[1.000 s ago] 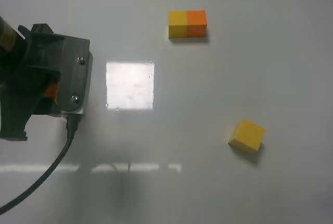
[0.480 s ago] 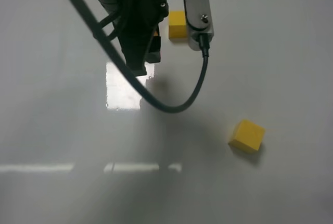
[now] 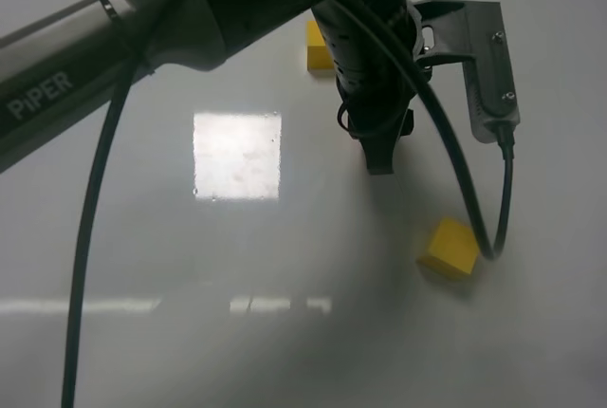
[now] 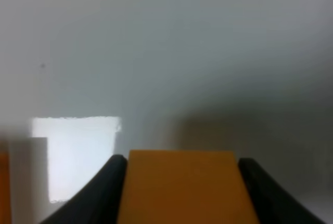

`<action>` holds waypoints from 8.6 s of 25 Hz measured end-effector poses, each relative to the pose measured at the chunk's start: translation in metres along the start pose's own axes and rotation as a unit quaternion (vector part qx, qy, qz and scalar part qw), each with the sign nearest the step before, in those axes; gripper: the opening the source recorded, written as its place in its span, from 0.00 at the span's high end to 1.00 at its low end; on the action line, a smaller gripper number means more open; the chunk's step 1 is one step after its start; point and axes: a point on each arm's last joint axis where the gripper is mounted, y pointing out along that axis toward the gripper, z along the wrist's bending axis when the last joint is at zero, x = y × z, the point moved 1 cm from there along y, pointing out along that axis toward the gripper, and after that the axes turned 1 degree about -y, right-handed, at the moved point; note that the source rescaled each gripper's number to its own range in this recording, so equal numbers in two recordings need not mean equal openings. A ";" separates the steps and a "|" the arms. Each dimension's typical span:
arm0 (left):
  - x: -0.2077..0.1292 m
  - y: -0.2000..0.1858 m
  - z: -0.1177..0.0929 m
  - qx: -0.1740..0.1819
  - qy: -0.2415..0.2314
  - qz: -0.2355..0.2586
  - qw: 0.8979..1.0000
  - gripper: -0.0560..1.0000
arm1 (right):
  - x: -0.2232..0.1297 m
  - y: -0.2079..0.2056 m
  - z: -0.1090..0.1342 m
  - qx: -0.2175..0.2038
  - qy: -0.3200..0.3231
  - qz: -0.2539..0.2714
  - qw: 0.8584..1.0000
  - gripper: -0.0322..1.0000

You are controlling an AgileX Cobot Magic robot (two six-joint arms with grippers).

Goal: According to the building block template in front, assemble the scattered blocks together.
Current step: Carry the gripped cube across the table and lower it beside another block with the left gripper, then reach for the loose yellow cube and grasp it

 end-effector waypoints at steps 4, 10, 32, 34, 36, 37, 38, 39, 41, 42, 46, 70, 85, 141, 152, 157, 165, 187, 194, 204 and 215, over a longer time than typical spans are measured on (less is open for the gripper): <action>0.000 0.005 -0.002 -0.003 0.000 0.004 1.000 0.91 | 0.000 0.000 0.000 0.000 0.000 0.000 1.000 0.43; -0.006 0.016 0.001 -0.004 -0.015 0.014 1.000 0.91 | 0.000 0.000 0.000 0.000 0.000 0.000 1.000 0.43; -0.009 0.020 0.004 -0.001 -0.038 0.007 0.999 0.24 | 0.000 0.000 0.000 0.000 0.000 0.000 1.000 0.43; -0.009 0.019 0.005 -0.001 -0.040 0.006 0.999 0.23 | 0.000 0.000 0.000 0.000 0.000 0.000 1.000 0.43; -0.009 0.016 0.006 0.000 -0.042 0.001 0.999 0.22 | 0.000 0.000 0.000 0.000 0.000 0.000 1.000 0.43; -0.009 0.012 0.008 0.002 -0.044 -0.001 0.999 0.22 | 0.000 0.000 0.000 0.000 0.000 0.000 1.000 0.43; -0.009 0.008 0.010 0.004 -0.046 -0.005 0.999 0.22 | 0.000 0.000 0.000 0.000 0.000 0.000 1.000 0.43; -0.010 0.001 0.013 0.008 -0.049 -0.009 0.999 0.22 | 0.000 0.000 0.000 0.000 0.000 0.000 1.000 0.43; -0.012 -0.015 0.019 0.015 -0.055 -0.017 0.998 0.22 | 0.000 0.000 0.000 0.000 0.000 0.000 1.000 0.43; -0.012 -0.022 0.021 0.019 -0.056 -0.022 0.998 0.22 | 0.000 0.000 0.000 0.000 0.000 0.000 1.000 0.43; -0.010 -0.053 0.026 0.030 -0.063 -0.050 0.996 0.22 | 0.000 0.000 0.000 0.000 0.000 0.000 1.000 0.43; -0.231 -0.168 0.077 0.177 -0.517 -0.007 0.838 0.22 | 0.000 0.000 0.000 0.000 0.000 0.000 1.000 0.43; -0.332 -0.275 -0.059 0.307 -0.672 0.068 0.670 0.22 | 0.000 0.000 0.000 0.000 0.000 0.000 1.000 0.43; -0.329 -0.241 -0.275 0.290 -0.700 0.035 0.652 0.22 | 0.000 0.000 0.000 0.000 0.000 0.000 1.000 0.43; -0.329 -0.241 -0.275 0.291 -0.700 0.035 0.652 0.22 | 0.000 0.000 0.000 0.000 0.000 0.000 1.000 0.43; -0.329 -0.241 -0.275 0.291 -0.700 0.035 0.652 0.22 | 0.000 0.000 0.000 0.000 0.000 0.000 1.000 0.43; -0.329 -0.241 -0.275 0.291 -0.700 0.035 0.652 0.22 | 0.000 0.000 -0.001 -0.003 0.004 0.000 1.000 0.43; -0.329 -0.241 -0.275 0.291 -0.700 0.035 0.652 0.22 | 0.149 0.075 0.040 0.198 -0.293 0.069 0.933 0.42; -0.329 -0.241 -0.275 0.291 -0.700 0.035 0.652 0.22 | 0.156 0.101 0.054 0.221 -0.333 0.094 0.912 0.18; -0.329 -0.241 -0.275 0.290 -0.700 0.036 0.652 0.22 | 0.159 0.092 0.100 0.241 -0.439 0.086 0.861 0.16; -0.329 -0.241 -0.275 0.290 -0.700 0.036 0.652 0.22 | 0.143 0.123 0.135 0.211 -0.442 0.140 0.861 0.00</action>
